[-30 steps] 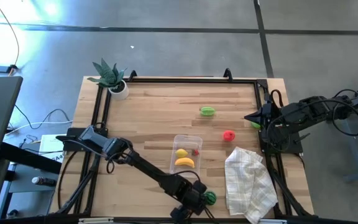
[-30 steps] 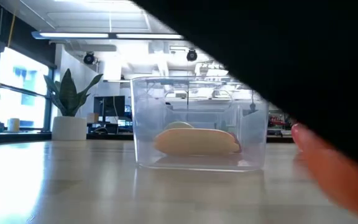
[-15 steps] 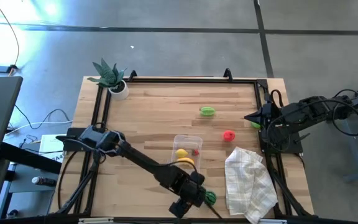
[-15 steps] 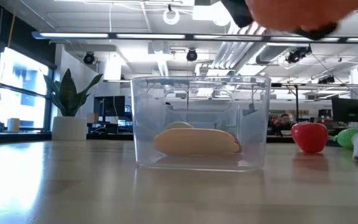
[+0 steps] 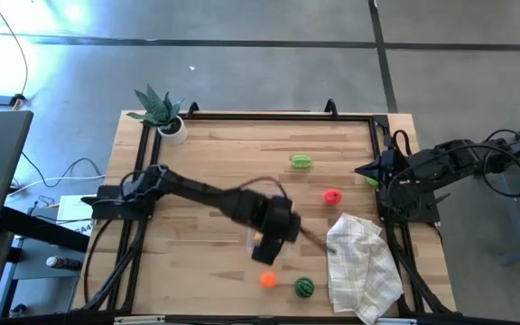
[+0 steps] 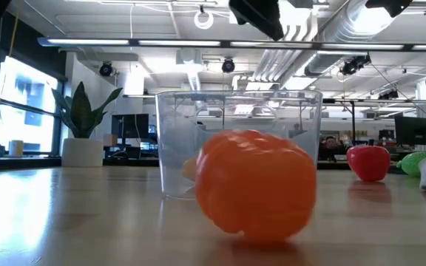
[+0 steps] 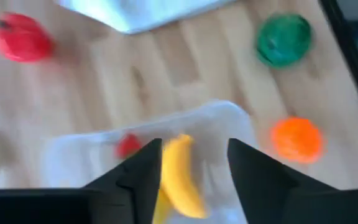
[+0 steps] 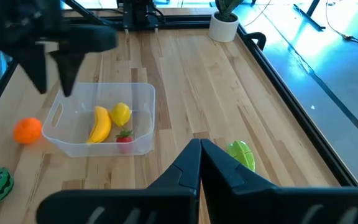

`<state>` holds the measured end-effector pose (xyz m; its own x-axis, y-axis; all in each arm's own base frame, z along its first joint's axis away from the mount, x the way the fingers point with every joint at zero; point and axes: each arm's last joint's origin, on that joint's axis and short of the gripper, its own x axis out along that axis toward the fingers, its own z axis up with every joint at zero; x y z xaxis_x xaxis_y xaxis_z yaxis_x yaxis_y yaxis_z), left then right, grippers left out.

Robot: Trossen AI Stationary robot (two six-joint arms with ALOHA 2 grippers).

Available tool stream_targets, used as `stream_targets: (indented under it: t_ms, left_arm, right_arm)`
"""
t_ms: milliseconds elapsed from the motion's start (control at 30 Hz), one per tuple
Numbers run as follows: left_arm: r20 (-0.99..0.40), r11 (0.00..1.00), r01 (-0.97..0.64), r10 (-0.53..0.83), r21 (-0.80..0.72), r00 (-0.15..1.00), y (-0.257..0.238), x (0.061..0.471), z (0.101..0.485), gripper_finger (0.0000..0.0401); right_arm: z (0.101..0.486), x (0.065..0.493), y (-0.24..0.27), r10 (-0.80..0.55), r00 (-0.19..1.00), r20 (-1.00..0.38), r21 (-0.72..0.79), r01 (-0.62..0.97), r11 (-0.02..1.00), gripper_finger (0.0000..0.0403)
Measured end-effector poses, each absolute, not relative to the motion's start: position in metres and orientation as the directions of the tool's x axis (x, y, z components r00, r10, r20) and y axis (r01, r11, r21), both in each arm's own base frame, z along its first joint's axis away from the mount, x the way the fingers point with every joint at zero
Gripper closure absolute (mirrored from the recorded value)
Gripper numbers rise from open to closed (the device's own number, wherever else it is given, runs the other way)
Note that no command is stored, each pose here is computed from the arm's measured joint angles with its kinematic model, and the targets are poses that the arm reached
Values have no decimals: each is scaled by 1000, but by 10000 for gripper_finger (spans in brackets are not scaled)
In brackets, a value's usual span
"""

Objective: Pick and placing Produce into tupperware
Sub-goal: Put the pumpkin into the transparent bin

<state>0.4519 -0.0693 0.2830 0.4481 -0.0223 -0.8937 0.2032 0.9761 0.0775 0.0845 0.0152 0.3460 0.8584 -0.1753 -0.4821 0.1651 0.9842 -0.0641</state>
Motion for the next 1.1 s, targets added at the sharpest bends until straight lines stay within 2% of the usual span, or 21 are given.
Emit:
stream_targets:
  t_ms: [67, 200, 333, 400, 567, 800, 900, 1100]
  left_arm:
    - [-921, 980, 196, -55, 23, 385, -54, 448, 280, 257]
    - [-945, 941, 278, -254, -193, 205, -47, 436, 273, 283]
    - [-873, 848, 349, -468, -400, 136, -70, 437, 265, 288]
    - [-853, 823, 379, -504, -424, 140, -81, 436, 269, 288]
    - [-852, 826, 396, -496, -402, 168, -111, 436, 269, 288]
    - [-915, 873, 421, -353, -247, 196, -149, 425, 268, 288]
    - [-915, 875, 430, -340, -222, 219, -163, 422, 268, 285]
    - [-907, 881, 430, -331, -198, 260, -187, 417, 270, 233]
  right_arm:
    - [346, 85, 15, -175, 858, -483, -64, 165, 984, 403]
    - [346, 85, 15, -176, 858, -483, -64, 165, 984, 403]
    - [346, 85, 15, -175, 858, -483, -64, 165, 984, 403]
    - [346, 85, 15, -175, 858, -482, -64, 165, 984, 403]
    - [346, 85, 15, -176, 858, -482, -64, 165, 984, 403]
    - [346, 85, 15, -175, 858, -482, -64, 165, 984, 403]
    - [346, 85, 15, -175, 858, -483, -64, 165, 984, 403]
    - [346, 85, 15, -175, 858, -483, -64, 165, 984, 403]
